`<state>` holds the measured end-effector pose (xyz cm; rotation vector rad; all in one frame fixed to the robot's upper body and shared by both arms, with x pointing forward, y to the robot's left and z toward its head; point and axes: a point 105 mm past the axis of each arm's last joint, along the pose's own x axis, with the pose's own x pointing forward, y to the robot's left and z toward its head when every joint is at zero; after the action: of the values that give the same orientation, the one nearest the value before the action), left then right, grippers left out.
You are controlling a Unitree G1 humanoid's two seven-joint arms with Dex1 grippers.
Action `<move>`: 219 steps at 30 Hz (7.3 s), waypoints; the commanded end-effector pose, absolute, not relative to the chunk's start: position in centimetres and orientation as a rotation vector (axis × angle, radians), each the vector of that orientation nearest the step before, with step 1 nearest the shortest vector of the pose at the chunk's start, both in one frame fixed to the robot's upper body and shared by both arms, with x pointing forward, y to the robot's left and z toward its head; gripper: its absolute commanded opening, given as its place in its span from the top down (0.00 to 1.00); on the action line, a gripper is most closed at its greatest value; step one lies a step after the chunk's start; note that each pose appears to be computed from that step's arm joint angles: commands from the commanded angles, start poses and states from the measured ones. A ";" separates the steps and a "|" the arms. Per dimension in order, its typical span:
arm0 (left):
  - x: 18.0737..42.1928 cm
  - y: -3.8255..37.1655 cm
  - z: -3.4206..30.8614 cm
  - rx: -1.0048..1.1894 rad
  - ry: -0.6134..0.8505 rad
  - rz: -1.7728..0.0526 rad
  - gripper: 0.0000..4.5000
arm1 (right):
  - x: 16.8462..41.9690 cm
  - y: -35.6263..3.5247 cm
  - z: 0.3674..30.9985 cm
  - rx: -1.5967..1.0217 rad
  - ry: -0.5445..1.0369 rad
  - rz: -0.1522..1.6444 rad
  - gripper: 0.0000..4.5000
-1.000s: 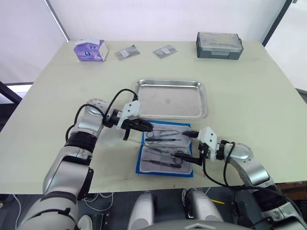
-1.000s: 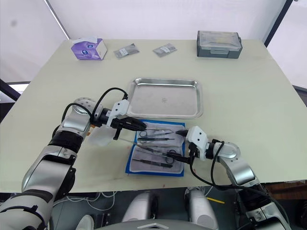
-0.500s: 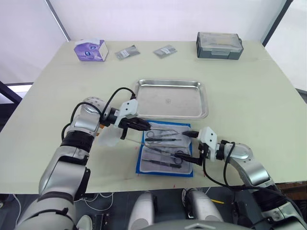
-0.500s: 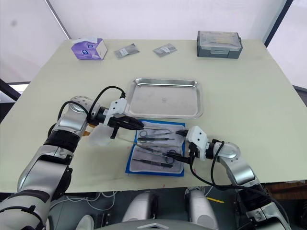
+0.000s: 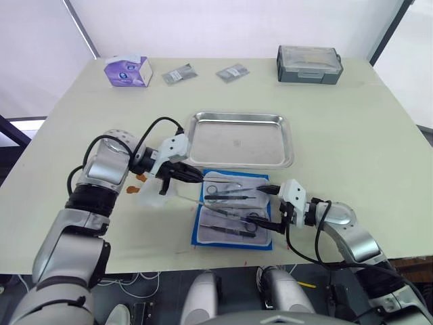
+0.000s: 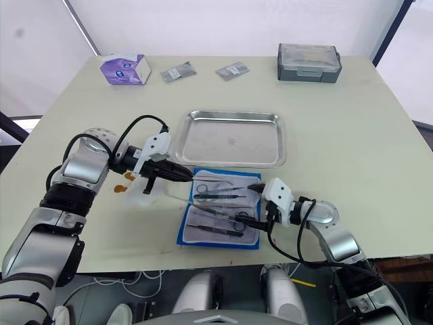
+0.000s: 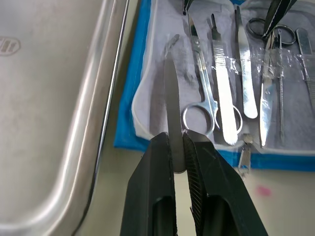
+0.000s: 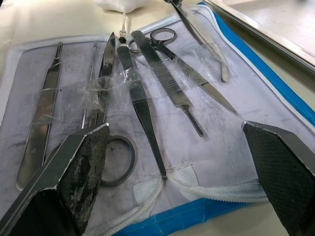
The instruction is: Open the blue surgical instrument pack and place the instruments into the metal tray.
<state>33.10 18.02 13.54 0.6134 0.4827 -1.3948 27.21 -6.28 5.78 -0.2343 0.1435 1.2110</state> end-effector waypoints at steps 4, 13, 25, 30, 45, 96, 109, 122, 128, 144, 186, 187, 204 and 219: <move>32.7 19.1 15.5 0.627 0.447 -1.361 0.99 | 26.0 -7.4 1.1 -0.230 0.367 1.193 0.00; 31.9 20.0 16.2 0.610 0.452 -1.318 0.99 | 26.0 -7.4 1.1 -0.229 0.367 1.197 0.00; 31.6 21.2 19.9 0.547 0.370 -1.247 0.99 | 25.9 -7.2 1.0 -0.230 0.370 1.205 0.00; 33.6 20.7 22.0 0.414 0.223 -1.103 0.99 | 25.8 -7.3 0.9 -0.230 0.371 1.207 0.00; 38.2 19.6 22.3 0.296 0.090 -0.619 0.99 | 25.7 -7.3 0.9 -0.232 0.373 1.209 0.00; 39.4 15.5 14.9 0.146 0.303 -0.093 0.41 | 25.3 -7.4 0.8 -0.243 0.373 1.210 0.00; 39.8 14.0 15.1 0.182 0.290 -0.201 0.41 | 25.4 -7.1 0.7 -0.238 0.370 1.207 0.00; 39.3 10.9 19.0 0.176 0.058 -0.659 0.41 | 25.6 -7.2 0.7 -0.238 0.371 1.202 0.00; 36.6 12.8 18.7 0.238 -0.017 -0.997 0.41 | 25.6 -7.2 0.7 -0.240 0.371 1.203 0.00; 33.0 13.8 13.3 0.488 0.179 -1.411 0.41 | 25.9 -7.2 0.9 -0.248 0.364 1.199 0.00; 33.1 13.6 8.4 0.674 0.356 -1.434 0.87 | 25.5 -7.4 0.6 -0.237 0.371 1.178 0.00; 33.0 13.6 8.3 0.672 0.361 -1.444 0.94 | 25.5 -7.4 0.6 -0.237 0.371 1.178 0.00; 33.5 12.7 11.6 0.634 0.387 -1.436 0.98 | 25.3 -7.4 0.4 -0.239 0.378 1.182 0.00; 33.8 12.5 12.9 0.643 0.491 -1.374 0.98 | 25.4 -7.3 0.4 -0.236 0.377 1.180 0.00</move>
<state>32.93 12.45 10.81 0.5945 0.5534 -1.4165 27.07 -6.47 5.16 -0.2295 0.1624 1.1855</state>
